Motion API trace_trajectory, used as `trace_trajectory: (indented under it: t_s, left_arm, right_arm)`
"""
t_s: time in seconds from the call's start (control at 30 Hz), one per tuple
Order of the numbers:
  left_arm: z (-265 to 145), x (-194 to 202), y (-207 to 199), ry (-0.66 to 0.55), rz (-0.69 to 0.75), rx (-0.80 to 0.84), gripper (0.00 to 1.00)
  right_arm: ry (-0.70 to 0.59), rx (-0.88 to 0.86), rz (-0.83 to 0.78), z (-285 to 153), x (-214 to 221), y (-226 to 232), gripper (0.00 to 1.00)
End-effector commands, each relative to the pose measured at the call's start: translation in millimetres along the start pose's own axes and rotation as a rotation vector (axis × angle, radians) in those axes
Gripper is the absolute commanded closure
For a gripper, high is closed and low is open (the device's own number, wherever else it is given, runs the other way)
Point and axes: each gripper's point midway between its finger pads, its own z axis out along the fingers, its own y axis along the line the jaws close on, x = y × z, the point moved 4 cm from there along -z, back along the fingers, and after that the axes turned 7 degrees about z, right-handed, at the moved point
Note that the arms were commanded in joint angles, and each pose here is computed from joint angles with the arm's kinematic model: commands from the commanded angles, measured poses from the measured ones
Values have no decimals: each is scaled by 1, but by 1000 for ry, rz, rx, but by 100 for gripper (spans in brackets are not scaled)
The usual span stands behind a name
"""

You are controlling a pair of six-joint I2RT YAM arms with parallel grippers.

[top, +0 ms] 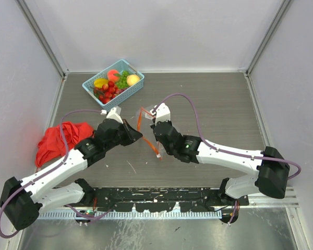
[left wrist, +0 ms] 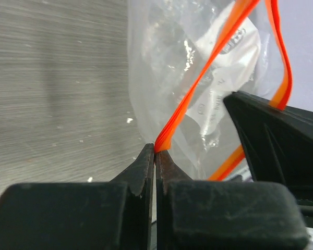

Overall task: Place the food in the zip-top bag and seal the zipper
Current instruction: Open the zipper of the food storage bag at the center of the board.

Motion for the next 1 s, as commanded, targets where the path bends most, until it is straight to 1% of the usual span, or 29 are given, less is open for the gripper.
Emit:
trace_trajectory:
  t_s: [0.0,0.2,0.27,0.37,0.43,0.57,0.67,0.77,0.97]
  left_arm:
    - [-15,-25,11,-95,94,-163,100]
    - [-23,-32,29,-107,176,-299,100]
    - [-26,-35,30,-108,195,-311,100]
    - [-28,-38,25,-114,214,-291,100]
    - [-26,-37,16,-100,213,-239,96]
    - [-18,-30,-1,-62,179,-116,80]
    - [-13,-27,-6,-45,160,-87,74]
    - [-7,-27,-13,-37,143,-58,71]
    - [4,-23,-20,-12,109,-14,68]
  right_arm:
    - [-54,62,3,-2,-25,-2,99]
    - [-52,122,-29,-4,-30,-10,98]
    - [-42,143,-38,-4,-30,-12,98]
    - [-31,116,-37,-1,-31,-5,98]
    - [-29,74,-30,1,-31,3,98]
    - [-23,7,-15,5,-33,17,98]
    - [-20,-14,-7,8,-33,23,98]
    - [-17,-28,-1,9,-33,26,98]
    - [-8,-46,7,11,-28,30,98]
